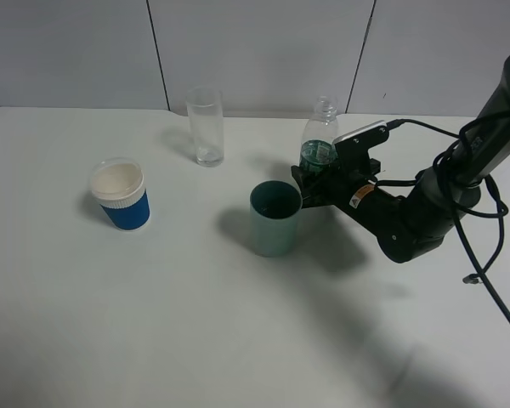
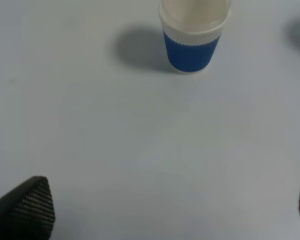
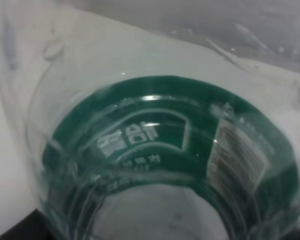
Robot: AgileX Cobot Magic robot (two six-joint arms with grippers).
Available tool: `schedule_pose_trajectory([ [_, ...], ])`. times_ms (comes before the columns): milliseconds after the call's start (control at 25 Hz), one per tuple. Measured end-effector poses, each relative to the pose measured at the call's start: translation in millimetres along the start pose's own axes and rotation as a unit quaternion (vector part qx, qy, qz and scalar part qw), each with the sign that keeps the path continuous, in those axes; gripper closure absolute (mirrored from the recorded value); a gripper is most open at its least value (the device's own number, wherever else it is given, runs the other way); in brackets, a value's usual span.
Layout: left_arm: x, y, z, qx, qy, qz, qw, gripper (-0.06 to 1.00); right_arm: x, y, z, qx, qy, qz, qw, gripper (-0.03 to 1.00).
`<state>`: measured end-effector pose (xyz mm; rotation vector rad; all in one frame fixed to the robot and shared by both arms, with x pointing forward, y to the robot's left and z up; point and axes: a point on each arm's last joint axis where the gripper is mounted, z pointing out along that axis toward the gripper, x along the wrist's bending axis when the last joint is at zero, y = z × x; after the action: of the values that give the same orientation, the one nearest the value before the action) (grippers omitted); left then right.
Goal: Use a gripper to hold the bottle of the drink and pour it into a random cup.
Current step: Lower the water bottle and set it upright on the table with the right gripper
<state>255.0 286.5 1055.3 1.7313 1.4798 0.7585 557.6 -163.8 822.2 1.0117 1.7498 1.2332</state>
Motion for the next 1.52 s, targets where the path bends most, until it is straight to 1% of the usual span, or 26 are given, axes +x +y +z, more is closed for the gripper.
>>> schedule_pose_trajectory([
  [240, 0.0, 0.0, 0.0, 0.0, 0.0, 0.0, 1.0, -0.05, 0.6, -3.7, 2.3, 0.003, 0.001, 0.0, 1.0, 0.43],
  [400, 0.0, 0.0, 0.0, 0.0, 0.0, 0.0, 1.0, -0.05, 2.9, -5.7, 5.4, -0.002, 0.011, -0.004, 1.0, 0.43],
  [680, 0.0, 0.0, 0.0, 0.0, 0.0, 0.0, 1.0, -0.05, 3.0, -6.3, 5.7, -0.005, 0.01, -0.017, 1.0, 0.43],
  [1240, 0.0, 0.0, 0.0, 0.0, 0.0, 0.0, 1.0, -0.05, 2.0, -6.3, 5.7, -0.005, 0.005, -0.017, 1.0, 0.43],
  [1400, 0.0, 0.0, 0.0, 0.0, 0.0, 0.0, 1.0, -0.05, 2.0, -6.3, 5.7, -0.005, 0.005, -0.017, 1.0, 0.39],
  [1520, 0.0, 0.0, 0.0, 0.0, 0.0, 0.0, 1.0, -0.05, 2.1, -7.1, 5.7, -0.002, 0.005, -0.017, 1.0, 0.32],
])
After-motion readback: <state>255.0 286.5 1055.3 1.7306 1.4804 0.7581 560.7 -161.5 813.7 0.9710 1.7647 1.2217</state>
